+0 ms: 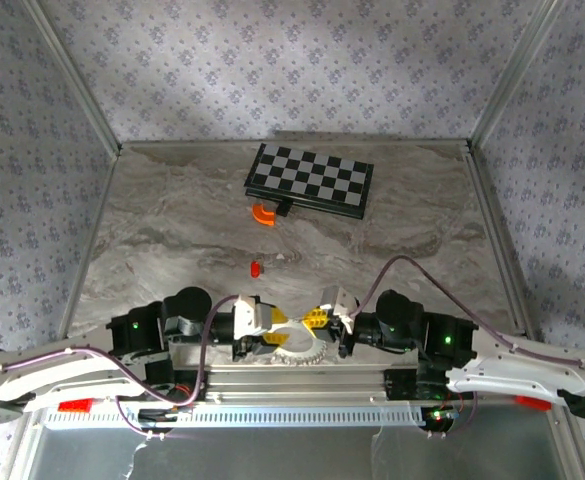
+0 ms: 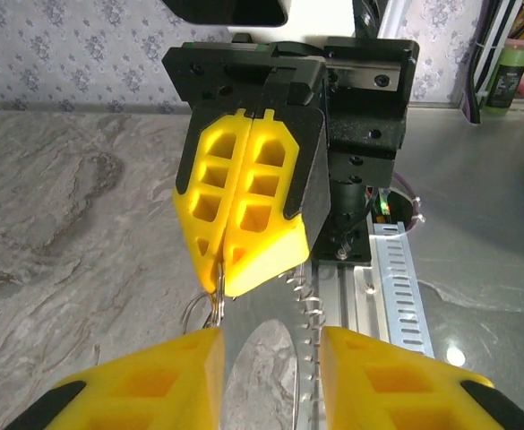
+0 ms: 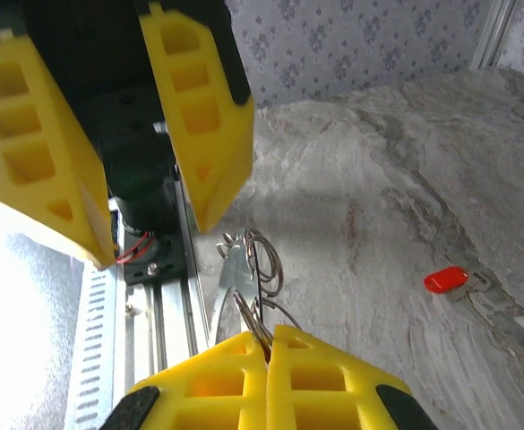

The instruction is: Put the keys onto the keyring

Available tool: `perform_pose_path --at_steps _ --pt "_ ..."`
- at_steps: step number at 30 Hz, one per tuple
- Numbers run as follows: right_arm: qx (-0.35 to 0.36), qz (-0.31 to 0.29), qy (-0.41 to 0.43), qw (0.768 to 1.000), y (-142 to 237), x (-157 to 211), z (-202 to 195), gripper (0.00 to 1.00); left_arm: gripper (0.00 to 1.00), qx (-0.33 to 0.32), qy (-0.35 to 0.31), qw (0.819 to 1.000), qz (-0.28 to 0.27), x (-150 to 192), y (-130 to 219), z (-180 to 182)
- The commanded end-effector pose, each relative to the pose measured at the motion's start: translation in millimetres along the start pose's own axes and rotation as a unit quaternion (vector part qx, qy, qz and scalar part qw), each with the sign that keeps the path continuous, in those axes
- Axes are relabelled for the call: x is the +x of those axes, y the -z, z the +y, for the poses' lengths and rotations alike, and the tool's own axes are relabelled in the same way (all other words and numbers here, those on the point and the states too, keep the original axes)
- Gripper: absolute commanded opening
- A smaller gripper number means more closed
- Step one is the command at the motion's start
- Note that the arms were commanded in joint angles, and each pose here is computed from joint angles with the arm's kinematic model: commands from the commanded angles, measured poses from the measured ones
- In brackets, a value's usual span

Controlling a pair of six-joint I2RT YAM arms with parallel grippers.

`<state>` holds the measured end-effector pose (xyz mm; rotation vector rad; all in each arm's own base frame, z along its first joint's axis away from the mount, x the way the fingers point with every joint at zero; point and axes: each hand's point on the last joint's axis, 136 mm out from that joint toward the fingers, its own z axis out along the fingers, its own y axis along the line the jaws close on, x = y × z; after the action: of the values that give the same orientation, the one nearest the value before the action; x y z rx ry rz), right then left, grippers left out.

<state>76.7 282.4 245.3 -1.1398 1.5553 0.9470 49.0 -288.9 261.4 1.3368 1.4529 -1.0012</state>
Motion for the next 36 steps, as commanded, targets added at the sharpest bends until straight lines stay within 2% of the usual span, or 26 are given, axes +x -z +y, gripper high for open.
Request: perform_pose_path --at_steps 1,5,15,24,33,36 --pt "-0.004 -0.083 -0.023 0.996 6.6 -34.2 1.1 0.00 0.34 0.003 0.002 0.998 -0.057 -25.1 -1.4 -1.5" --pt "-0.004 -0.103 -0.030 0.994 8.9 -40.6 0.9 0.00 0.34 -0.003 -0.004 0.998 -0.068 -27.4 -5.0 1.2" --pt "-0.006 -0.100 -0.027 0.995 8.3 -39.0 1.7 0.00 0.25 -0.045 -0.025 0.996 -0.071 -30.1 -12.2 16.4" --pt "0.005 -0.096 -0.024 0.995 9.2 -35.8 -1.8 0.00 0.23 -0.078 -0.033 0.995 -0.061 -25.3 -1.2 25.8" --pt "0.005 -0.095 -0.022 0.995 8.9 -35.0 -2.0 0.00 0.23 -0.070 -0.038 0.996 -0.033 -18.2 -11.9 25.0" --pt "0.004 -0.096 -0.023 0.995 9.5 -35.7 -1.4 0.00 0.20 -0.068 -0.039 0.996 -0.030 -17.0 -15.0 24.9"
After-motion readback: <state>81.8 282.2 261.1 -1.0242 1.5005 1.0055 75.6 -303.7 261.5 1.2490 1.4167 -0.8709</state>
